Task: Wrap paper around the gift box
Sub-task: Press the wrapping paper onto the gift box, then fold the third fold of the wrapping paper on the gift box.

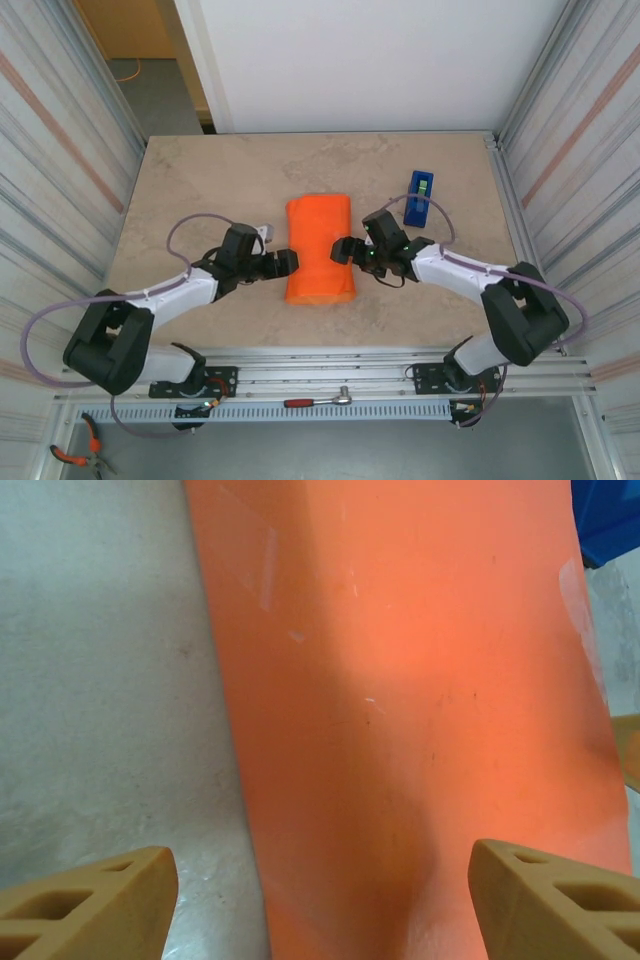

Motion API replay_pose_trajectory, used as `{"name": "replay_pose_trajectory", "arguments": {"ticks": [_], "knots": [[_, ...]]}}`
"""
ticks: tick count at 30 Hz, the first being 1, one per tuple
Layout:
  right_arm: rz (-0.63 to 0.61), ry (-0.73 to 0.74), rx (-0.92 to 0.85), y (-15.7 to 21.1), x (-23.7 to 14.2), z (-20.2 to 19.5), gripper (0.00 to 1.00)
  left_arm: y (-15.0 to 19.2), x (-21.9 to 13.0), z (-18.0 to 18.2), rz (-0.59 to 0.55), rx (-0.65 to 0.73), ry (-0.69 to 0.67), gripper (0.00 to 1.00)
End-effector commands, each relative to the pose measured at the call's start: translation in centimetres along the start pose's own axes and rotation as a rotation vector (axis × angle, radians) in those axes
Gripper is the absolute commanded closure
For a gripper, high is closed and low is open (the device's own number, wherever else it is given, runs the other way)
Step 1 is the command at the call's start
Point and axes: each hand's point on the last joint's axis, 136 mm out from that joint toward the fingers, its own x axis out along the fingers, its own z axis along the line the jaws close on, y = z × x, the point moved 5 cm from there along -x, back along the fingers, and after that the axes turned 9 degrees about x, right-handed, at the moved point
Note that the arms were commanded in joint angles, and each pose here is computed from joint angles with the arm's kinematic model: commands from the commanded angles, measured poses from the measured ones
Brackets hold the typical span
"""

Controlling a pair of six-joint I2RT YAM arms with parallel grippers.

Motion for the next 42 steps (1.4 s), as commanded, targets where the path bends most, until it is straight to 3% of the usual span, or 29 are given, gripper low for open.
{"name": "replay_pose_trajectory", "arguments": {"ticks": [1, 4, 8, 16, 24, 32, 42], "knots": [[0.038, -0.051, -0.005, -0.2, 1.0, 1.9, 0.2, -0.3, 0.8, -0.6, -0.024, 0.0, 0.031, 0.28], [0.052, -0.053, -0.012, -0.4, 1.6, 2.3, 0.3, -0.2, 1.4, -1.1, -0.017, 0.002, 0.049, 0.31], [0.055, -0.049, -0.014, -0.7, 1.4, 2.3, 0.31, -0.4, 1.7, -1.5, -0.012, 0.007, 0.07, 0.34], [0.008, -0.037, -0.019, -0.8, -2.2, 0.6, 0.04, -1.4, -0.6, -1.9, -0.069, 0.051, 0.03, 0.27], [0.033, -0.015, -0.078, 1.8, -4.2, -0.4, 0.01, -0.3, -2.9, -1.6, -0.084, 0.076, -0.025, 0.19], [0.057, 0.051, -0.155, 3.9, -2.9, -0.5, 0.0, 2.0, -3.3, -2.0, -0.091, 0.151, -0.074, 0.18], [0.055, 0.1, -0.172, 3.7, -1.2, -0.8, 0.0, 2.6, -2.6, -2.2, -0.119, 0.213, -0.142, 0.19]]}}
